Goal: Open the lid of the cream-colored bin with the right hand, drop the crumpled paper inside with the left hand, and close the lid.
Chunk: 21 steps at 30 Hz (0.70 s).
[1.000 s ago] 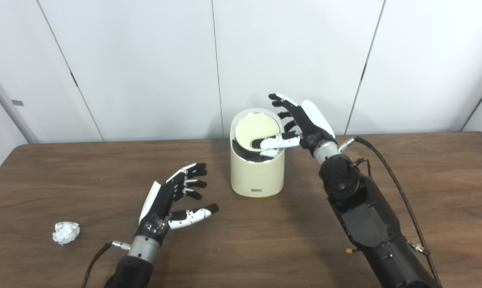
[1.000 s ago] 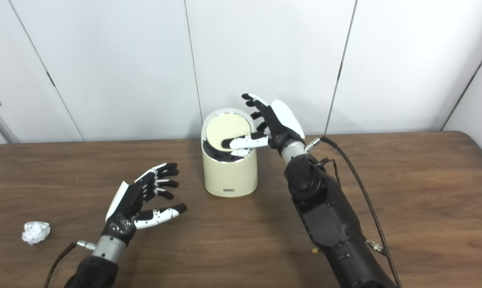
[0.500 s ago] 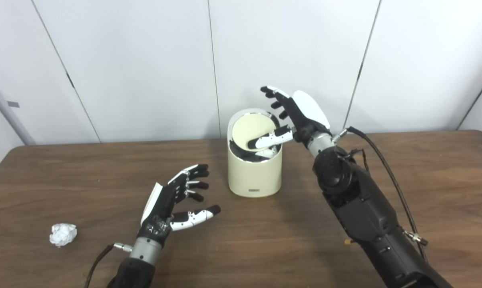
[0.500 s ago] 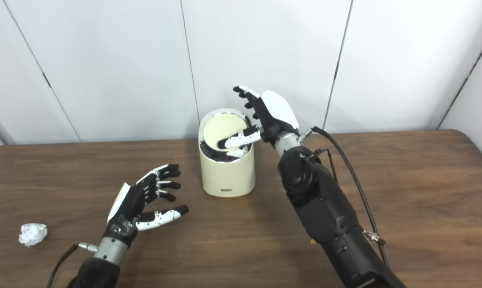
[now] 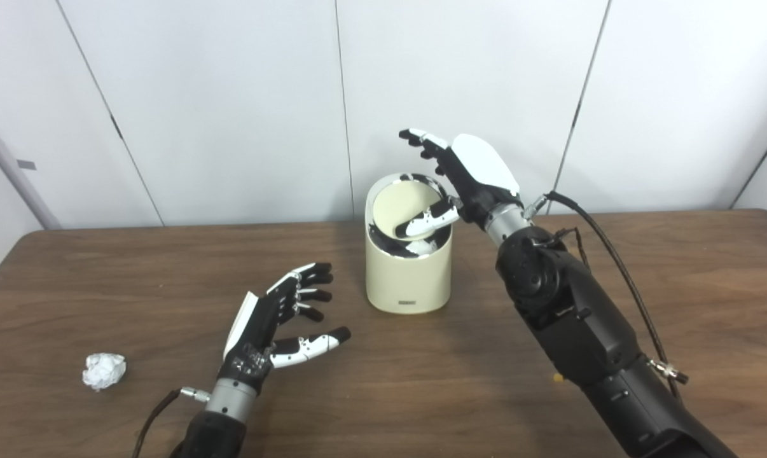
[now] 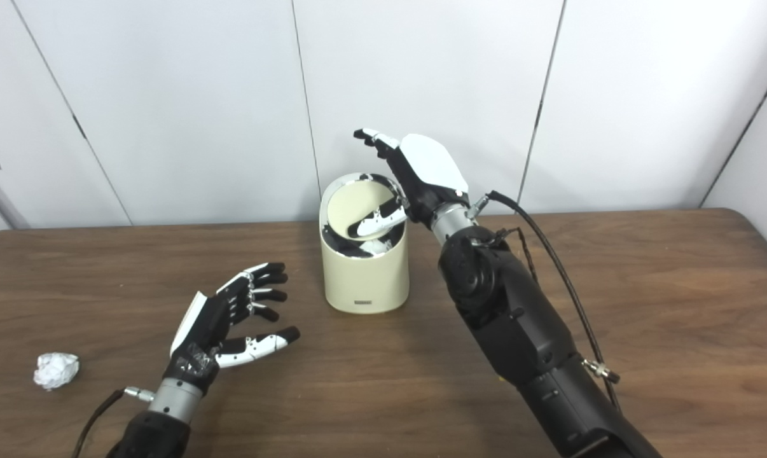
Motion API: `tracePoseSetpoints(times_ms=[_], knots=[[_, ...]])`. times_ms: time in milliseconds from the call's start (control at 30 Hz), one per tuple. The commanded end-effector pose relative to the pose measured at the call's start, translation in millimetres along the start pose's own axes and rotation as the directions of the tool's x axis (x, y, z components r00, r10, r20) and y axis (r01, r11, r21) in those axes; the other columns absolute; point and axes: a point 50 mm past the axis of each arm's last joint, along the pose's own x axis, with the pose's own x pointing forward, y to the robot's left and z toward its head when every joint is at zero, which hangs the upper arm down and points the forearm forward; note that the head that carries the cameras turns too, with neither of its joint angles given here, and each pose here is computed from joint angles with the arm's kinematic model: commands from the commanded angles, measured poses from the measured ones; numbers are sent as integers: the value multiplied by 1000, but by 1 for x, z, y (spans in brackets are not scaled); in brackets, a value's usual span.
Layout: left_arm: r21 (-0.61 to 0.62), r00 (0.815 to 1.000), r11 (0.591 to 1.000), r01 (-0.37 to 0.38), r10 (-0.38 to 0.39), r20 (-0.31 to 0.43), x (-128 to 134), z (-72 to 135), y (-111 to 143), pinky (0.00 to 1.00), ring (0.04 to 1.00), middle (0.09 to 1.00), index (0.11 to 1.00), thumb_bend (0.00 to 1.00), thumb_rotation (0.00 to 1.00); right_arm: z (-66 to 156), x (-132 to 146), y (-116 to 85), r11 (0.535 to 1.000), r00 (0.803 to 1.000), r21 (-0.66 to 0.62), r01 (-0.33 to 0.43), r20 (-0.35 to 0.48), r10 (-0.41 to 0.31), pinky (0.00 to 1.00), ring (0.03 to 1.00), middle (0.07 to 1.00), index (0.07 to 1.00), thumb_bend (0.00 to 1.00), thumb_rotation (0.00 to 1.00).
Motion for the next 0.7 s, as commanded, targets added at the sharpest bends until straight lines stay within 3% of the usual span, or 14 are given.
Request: tracePoseSetpoints(times_ms=[0, 133, 267, 400, 533, 600, 667], knots=[[14, 997, 1000, -11, 10, 75, 10, 16, 4, 592, 717, 801, 823, 729, 86, -8, 1, -10, 998, 1000, -54, 10, -24, -11, 672, 811, 865, 880, 817, 11], [19, 997, 1000, -13, 12, 71, 10, 16, 4, 589, 712, 803, 823, 728, 86, -10, 1, -9, 999, 1000, -38, 16, -21, -17, 671, 809, 862, 877, 803, 18], [16, 997, 1000, -15, 13, 71, 11, 15, 4, 590, 713, 801, 822, 727, 89, -10, 1, -15, 994, 998, 97, 56, -27, -54, 637, 781, 852, 867, 802, 125], [18, 997, 1000, -12, 11, 77, 11, 15, 5, 588, 715, 806, 826, 724, 85, -11, 1, -24, 970, 995, 224, 94, -50, -84, 581, 755, 863, 880, 740, 329], [4, 997, 1000, -13, 12, 75, 12, 15, 6, 586, 716, 804, 825, 730, 72, -16, -6, -36, 922, 992, 368, 125, -55, -112, 570, 747, 855, 882, 681, 461], [9, 997, 1000, -11, 10, 74, 12, 15, 7, 587, 714, 803, 827, 730, 80, -20, -12, -43, 907, 991, 401, 132, -62, -117, 674, 797, 868, 892, 640, 618], [10, 997, 1000, -9, 8, 74, 12, 15, 7, 589, 715, 803, 827, 728, 84, -24, -18, -48, 899, 989, 413, 148, -82, -125, 699, 806, 864, 893, 628, 696]])
